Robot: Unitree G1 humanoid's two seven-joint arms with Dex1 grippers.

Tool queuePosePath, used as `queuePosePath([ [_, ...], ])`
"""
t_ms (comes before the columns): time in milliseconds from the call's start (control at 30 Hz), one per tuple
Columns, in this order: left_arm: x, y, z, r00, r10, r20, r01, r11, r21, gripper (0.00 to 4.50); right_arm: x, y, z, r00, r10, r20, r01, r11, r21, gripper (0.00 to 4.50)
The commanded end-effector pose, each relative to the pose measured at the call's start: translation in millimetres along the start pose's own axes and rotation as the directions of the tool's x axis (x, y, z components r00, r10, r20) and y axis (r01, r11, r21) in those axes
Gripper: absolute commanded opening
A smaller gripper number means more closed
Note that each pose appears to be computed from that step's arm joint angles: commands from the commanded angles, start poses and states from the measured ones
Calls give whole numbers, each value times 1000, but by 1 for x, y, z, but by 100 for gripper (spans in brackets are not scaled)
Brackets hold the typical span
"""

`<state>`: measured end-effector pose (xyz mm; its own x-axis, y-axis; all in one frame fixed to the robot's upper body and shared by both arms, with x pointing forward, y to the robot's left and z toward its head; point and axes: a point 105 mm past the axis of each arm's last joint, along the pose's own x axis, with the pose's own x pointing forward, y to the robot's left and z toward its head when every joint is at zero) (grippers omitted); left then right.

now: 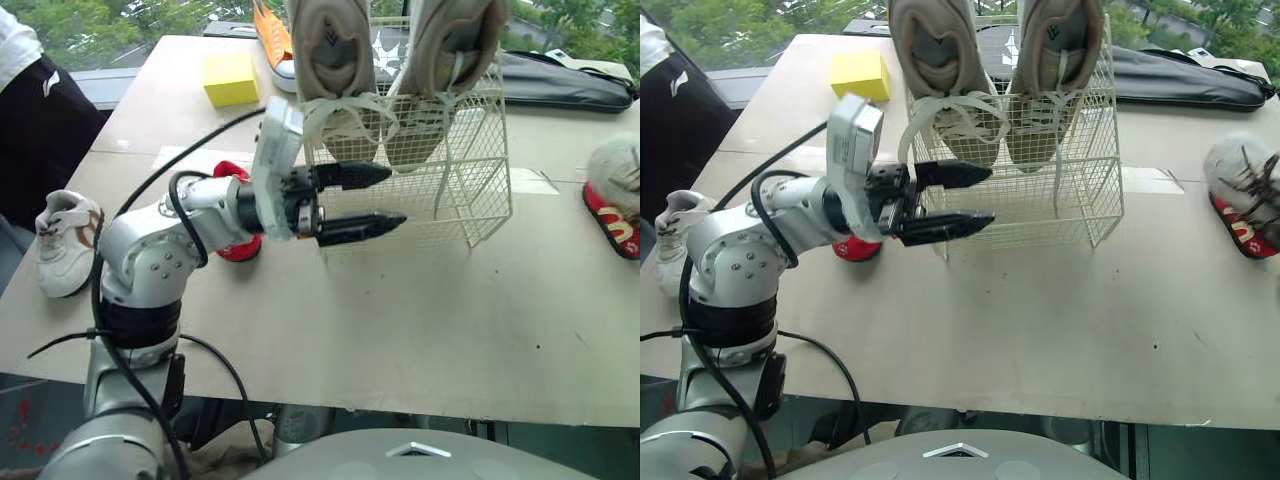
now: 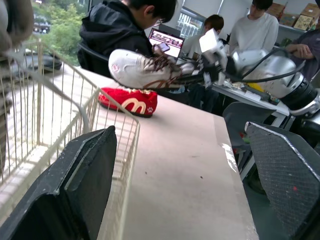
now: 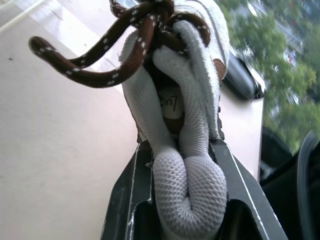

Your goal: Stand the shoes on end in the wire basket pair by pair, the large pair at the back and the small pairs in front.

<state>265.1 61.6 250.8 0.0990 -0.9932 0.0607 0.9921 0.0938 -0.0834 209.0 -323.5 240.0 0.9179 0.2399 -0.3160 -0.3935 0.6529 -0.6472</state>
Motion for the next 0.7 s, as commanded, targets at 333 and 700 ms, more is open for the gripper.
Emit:
queuePosePath([
  [333, 26, -1, 42, 917, -316, -242, 299, 949, -103, 450, -5, 57, 156, 672, 738, 55, -566, 561, -604, 27],
  [700, 50, 0, 6, 770, -363, -524, 364, 925, -106, 396, 34, 68, 205, 620, 773, 132, -399, 456, -795, 27],
])
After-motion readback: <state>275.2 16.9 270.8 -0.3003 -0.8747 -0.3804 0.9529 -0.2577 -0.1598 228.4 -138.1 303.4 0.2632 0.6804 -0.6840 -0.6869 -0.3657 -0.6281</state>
